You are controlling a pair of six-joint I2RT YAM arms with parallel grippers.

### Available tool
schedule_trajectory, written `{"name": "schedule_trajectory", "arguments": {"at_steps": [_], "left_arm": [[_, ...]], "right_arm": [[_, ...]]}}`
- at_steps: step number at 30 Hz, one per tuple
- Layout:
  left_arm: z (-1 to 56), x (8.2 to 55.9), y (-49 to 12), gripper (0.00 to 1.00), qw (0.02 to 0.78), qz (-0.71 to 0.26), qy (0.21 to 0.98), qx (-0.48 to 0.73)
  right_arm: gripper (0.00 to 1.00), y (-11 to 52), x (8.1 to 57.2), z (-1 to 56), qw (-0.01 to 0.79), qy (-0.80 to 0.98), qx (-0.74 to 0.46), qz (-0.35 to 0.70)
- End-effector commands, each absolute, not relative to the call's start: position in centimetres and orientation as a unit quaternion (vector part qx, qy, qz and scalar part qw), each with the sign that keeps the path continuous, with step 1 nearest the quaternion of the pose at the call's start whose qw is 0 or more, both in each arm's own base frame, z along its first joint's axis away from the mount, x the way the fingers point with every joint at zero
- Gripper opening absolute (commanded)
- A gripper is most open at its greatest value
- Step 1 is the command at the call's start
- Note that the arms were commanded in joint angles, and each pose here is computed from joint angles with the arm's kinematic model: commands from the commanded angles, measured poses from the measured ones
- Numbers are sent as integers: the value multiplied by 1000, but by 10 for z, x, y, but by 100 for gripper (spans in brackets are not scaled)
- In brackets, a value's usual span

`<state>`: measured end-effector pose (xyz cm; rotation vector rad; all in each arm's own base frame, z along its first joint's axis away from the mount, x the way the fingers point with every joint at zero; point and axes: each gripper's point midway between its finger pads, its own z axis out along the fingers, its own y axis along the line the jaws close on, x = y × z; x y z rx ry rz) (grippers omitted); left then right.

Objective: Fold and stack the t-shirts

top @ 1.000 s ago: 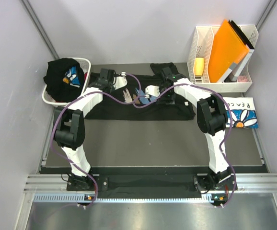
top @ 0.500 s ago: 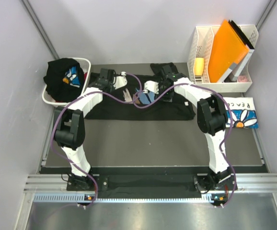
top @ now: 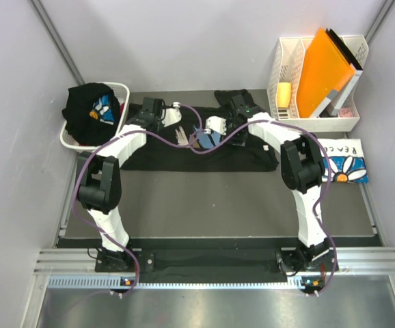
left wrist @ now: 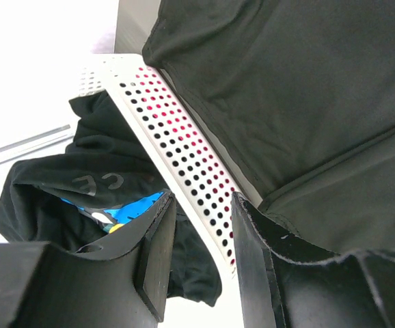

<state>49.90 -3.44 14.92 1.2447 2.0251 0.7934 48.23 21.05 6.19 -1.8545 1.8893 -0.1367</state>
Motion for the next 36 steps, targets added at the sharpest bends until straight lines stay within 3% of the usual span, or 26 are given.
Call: {"name": "schedule_trajectory", "arguments": {"at_steps": [1, 18, 20, 24, 27, 36], "left_arm": [[162, 507, -34, 43, 334, 312, 759, 464], [161, 512, -36, 43, 334, 313, 758, 466], [160, 512, -36, 43, 332, 312, 758, 466], [160, 511, -35, 43, 330, 313, 757, 468], [161, 511, -34, 43, 331, 313, 757, 468], [158, 512, -35, 43, 333, 308, 759, 468]], "right_arm": [[55, 211, 482, 66, 255, 697, -669, -50], [52, 205, 484, 60, 246, 699, -668, -60], [47, 203, 486, 57, 246, 700, -667, -64], [19, 205, 494, 57, 254, 701, -662, -73], [8, 206, 499, 60, 262, 699, -660, -79], [6, 216, 513, 83, 288, 664, -680, -118]]}}
